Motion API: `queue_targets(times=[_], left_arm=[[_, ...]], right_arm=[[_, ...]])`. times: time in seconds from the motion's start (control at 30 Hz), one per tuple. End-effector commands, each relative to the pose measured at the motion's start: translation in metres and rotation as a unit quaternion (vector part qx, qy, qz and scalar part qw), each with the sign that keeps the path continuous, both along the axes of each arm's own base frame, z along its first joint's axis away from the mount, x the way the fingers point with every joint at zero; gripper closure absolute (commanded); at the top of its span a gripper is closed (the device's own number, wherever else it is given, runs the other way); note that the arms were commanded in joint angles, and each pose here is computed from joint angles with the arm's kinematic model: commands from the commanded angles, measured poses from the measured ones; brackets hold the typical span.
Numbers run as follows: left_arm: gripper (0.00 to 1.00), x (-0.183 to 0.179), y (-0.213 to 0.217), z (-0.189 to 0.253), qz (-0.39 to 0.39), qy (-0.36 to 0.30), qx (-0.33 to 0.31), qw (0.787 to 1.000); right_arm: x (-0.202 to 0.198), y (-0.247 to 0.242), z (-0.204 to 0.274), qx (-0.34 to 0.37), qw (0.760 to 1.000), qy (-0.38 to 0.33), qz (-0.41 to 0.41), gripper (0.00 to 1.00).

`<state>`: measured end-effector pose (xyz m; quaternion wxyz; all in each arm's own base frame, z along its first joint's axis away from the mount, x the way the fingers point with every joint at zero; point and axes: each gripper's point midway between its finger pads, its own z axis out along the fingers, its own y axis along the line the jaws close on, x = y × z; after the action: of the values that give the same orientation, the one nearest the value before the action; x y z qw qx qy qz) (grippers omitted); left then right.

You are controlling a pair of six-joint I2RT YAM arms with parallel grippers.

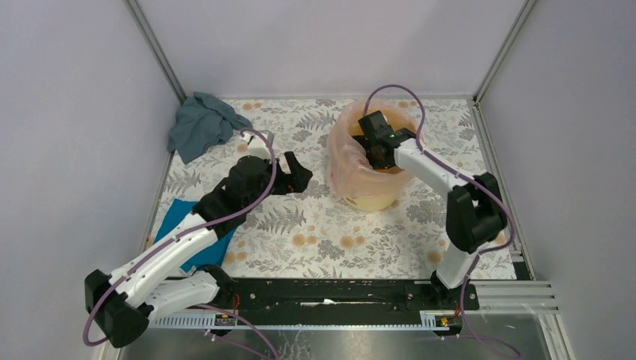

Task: Put the trash bags into the trash bin

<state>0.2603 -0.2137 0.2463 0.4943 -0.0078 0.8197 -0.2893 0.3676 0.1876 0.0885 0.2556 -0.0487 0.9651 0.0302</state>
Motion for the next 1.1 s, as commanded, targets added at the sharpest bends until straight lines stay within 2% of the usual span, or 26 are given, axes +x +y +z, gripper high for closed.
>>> queue_targets(times=[0.0,0.13,0.3,0.47,0.53,0.63,0.73,0.93,1.07], left_arm=[[0.09,0.003,-0.037,-0.004,-0.057,0.019,-0.046,0.997],[0.13,-0.005,-0.064,-0.007,-0.111,0.047,-0.090,0.989],[0.13,-0.005,-0.066,0.022,-0.114,0.016,-0.125,0.985],[0.07,-0.001,-0.054,0.060,-0.094,-0.037,-0.135,0.986],[0.02,0.006,-0.058,0.077,-0.093,-0.051,-0.136,0.985],[0.01,0.024,-0.071,0.092,-0.090,-0.051,-0.129,0.986],[0.01,0.046,-0.088,0.105,-0.083,-0.053,-0.117,0.988],[0.02,0.081,-0.106,0.076,-0.047,-0.023,-0.041,0.998],[0.10,0.088,-0.103,0.047,-0.032,-0.002,-0.004,0.999]], right_arm=[[-0.001,-0.008,0.058,0.008,0.998,-0.059,-0.006,0.00],[0.002,-0.012,0.065,-0.004,0.997,-0.074,-0.001,0.01],[0.003,-0.005,0.044,-0.001,0.998,-0.053,0.012,0.21],[0.008,-0.007,0.030,-0.013,0.999,-0.049,-0.002,0.44],[0.009,-0.009,0.029,-0.016,0.999,-0.049,-0.010,0.47],[0.008,-0.008,0.032,-0.009,0.998,-0.053,-0.012,0.47],[0.007,-0.007,0.037,-0.002,0.998,-0.059,-0.012,0.37],[0.007,-0.007,0.048,0.009,0.997,-0.075,-0.014,0.22],[0.008,-0.006,0.054,0.020,0.996,-0.088,-0.019,0.15]])
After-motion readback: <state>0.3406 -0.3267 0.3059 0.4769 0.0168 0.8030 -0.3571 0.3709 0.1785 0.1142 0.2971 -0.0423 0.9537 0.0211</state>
